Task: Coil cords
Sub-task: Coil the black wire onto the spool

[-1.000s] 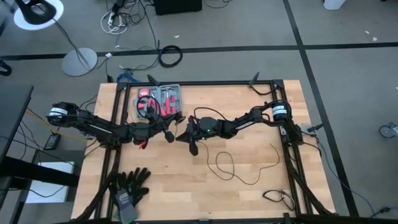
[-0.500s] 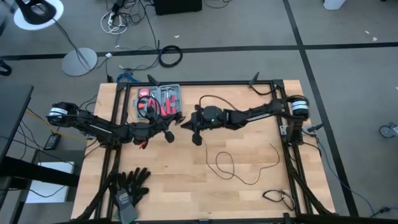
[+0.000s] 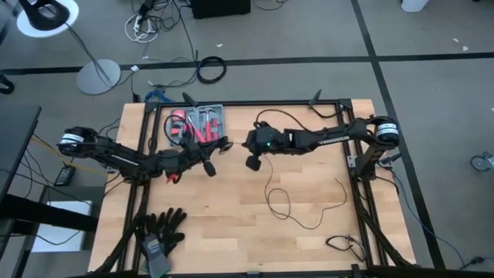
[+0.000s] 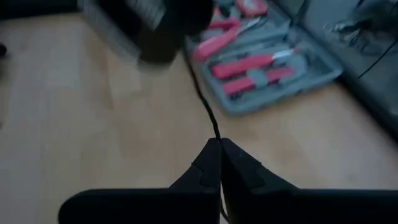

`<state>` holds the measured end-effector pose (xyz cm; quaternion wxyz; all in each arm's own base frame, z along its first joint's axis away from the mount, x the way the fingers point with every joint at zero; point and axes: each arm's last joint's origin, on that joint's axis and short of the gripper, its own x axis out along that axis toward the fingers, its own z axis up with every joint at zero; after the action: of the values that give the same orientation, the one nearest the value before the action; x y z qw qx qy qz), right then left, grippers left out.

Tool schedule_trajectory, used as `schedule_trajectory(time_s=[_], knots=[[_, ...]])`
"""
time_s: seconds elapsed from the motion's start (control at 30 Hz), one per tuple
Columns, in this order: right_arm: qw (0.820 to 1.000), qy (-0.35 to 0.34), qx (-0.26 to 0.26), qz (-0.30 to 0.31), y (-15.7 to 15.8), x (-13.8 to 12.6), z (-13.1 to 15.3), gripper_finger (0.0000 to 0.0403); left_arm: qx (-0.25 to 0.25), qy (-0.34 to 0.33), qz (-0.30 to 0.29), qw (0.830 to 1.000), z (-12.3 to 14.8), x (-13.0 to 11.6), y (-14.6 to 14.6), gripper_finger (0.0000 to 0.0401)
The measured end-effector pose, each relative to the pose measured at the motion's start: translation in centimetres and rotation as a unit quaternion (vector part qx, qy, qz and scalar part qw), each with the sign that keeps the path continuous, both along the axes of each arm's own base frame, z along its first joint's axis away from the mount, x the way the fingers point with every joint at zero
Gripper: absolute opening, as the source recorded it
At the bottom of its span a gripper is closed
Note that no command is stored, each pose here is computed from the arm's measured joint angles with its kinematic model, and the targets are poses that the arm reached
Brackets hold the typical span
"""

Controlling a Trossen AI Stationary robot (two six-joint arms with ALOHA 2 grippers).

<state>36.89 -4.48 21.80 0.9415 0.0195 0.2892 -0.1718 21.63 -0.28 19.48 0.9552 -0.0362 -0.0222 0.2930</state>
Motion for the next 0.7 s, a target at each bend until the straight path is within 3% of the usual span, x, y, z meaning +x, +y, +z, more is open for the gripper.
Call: schedule_trajectory(time_s=[0.3,0.43,0.57,0.7], knots=[[0.993,-0.106,0.047,0.036,1.5,3.3,-4.2,0.0000,-0.041,-0.051,0.011,0.998,0.4,-0.1,0.4,0.0000],[0.993,-0.095,0.050,0.044,1.8,5.0,-5.7,0.0000,-0.044,-0.049,0.013,0.998,0.3,-0.1,0.5,0.0000],[0.993,-0.098,0.037,0.054,1.7,5.3,-4.7,0.0000,-0.044,-0.040,0.013,0.998,0.2,0.0,0.5,0.0000],[0.993,-0.106,0.026,0.048,0.9,4.4,-1.9,0.0000,-0.048,-0.036,0.012,0.998,0.1,0.0,0.5,0.0000]])
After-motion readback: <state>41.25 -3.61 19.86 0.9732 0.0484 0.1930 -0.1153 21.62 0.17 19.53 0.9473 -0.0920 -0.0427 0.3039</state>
